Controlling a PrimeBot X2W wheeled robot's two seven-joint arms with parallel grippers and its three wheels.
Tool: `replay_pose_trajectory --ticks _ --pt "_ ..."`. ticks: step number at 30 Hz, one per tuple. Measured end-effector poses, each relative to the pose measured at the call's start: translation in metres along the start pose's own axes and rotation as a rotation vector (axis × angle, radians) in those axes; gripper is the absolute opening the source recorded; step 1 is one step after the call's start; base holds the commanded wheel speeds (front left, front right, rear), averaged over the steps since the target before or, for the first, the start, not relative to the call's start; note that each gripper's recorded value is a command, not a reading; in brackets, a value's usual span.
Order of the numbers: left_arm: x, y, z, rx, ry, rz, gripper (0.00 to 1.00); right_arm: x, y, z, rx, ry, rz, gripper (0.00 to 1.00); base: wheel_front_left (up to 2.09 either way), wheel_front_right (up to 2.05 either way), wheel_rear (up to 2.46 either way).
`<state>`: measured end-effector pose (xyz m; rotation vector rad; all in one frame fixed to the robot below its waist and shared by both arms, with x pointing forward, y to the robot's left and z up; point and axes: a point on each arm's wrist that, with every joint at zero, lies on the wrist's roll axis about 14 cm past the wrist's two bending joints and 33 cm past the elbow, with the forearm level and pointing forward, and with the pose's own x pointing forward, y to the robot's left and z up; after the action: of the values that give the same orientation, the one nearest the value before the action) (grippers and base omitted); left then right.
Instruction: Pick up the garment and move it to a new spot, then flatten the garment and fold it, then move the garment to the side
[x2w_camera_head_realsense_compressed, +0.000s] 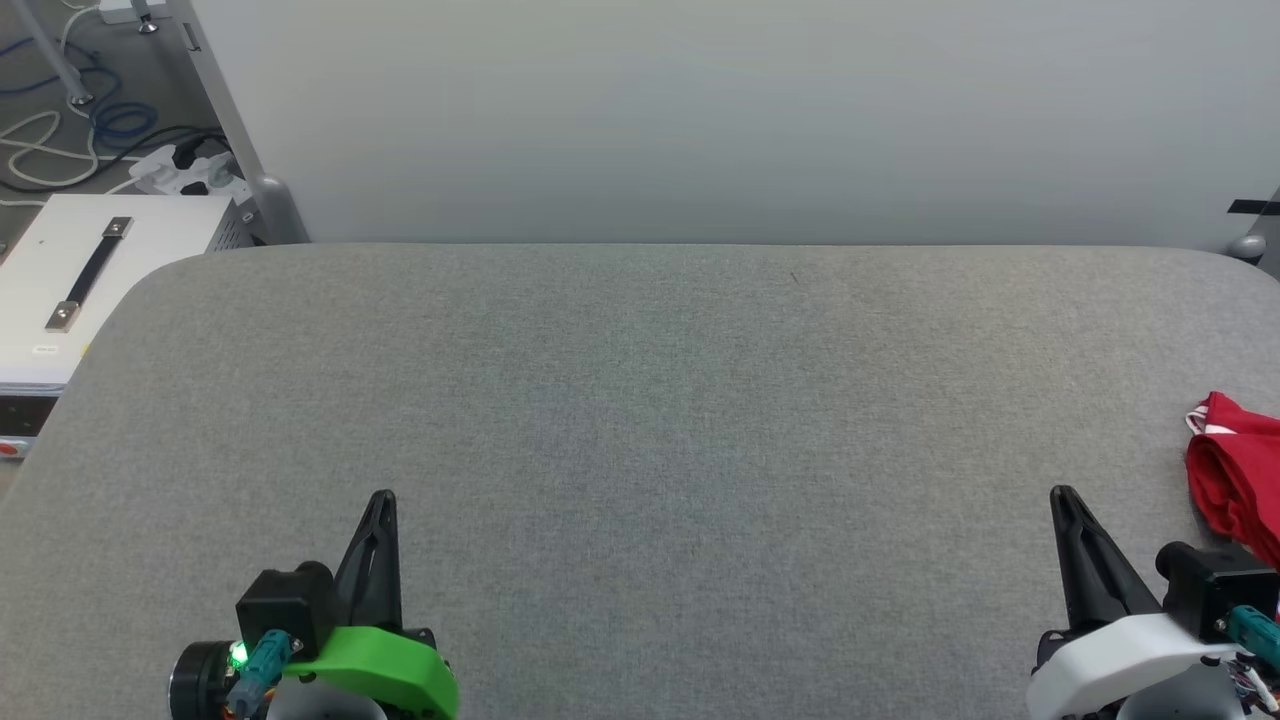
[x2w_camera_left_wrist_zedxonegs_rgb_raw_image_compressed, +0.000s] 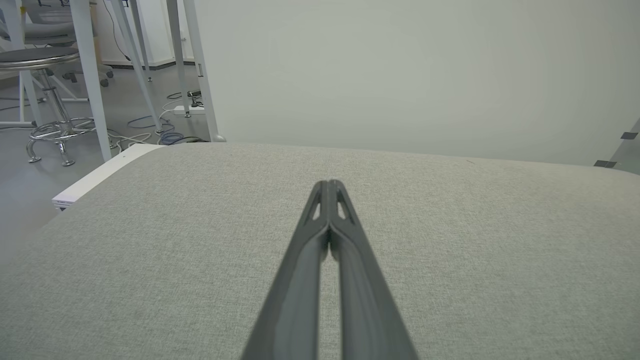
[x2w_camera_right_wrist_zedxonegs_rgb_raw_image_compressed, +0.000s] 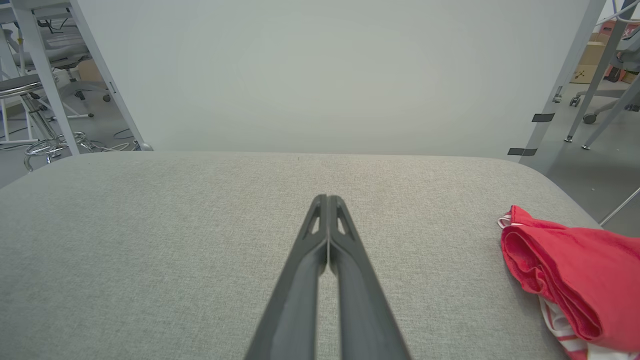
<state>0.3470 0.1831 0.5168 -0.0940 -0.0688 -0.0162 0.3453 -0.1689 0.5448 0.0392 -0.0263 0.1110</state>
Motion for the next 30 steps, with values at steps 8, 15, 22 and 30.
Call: replay_pose_trajectory --ticks 8,15,22,30 --pt "0.0020 -0.0001 0.0010 0.005 0.001 0.002 0.00 0.0002 -0.0001 -0.0044 -0.005 0.014 -0.001 0.00 0.00 0.00 0.00" --pt "0.0034 -0.0028 0.0006 0.013 0.007 -0.008 0.00 0.0013 0.0001 -0.0056 -0.008 0.015 0.000 0.00 0.00 0.00 0.00" --pt "0.0052 -0.0017 0.0017 0.024 0.009 -0.005 0.00 0.0040 0.0007 -0.0057 -0.012 0.015 0.002 0.00 0.00 0.00 0.00" --pt "0.0070 -0.0048 0.0032 0.031 0.006 -0.009 0.00 0.0043 0.0012 -0.0093 -0.017 0.025 0.003 0.00 0.00 0.00 0.00"
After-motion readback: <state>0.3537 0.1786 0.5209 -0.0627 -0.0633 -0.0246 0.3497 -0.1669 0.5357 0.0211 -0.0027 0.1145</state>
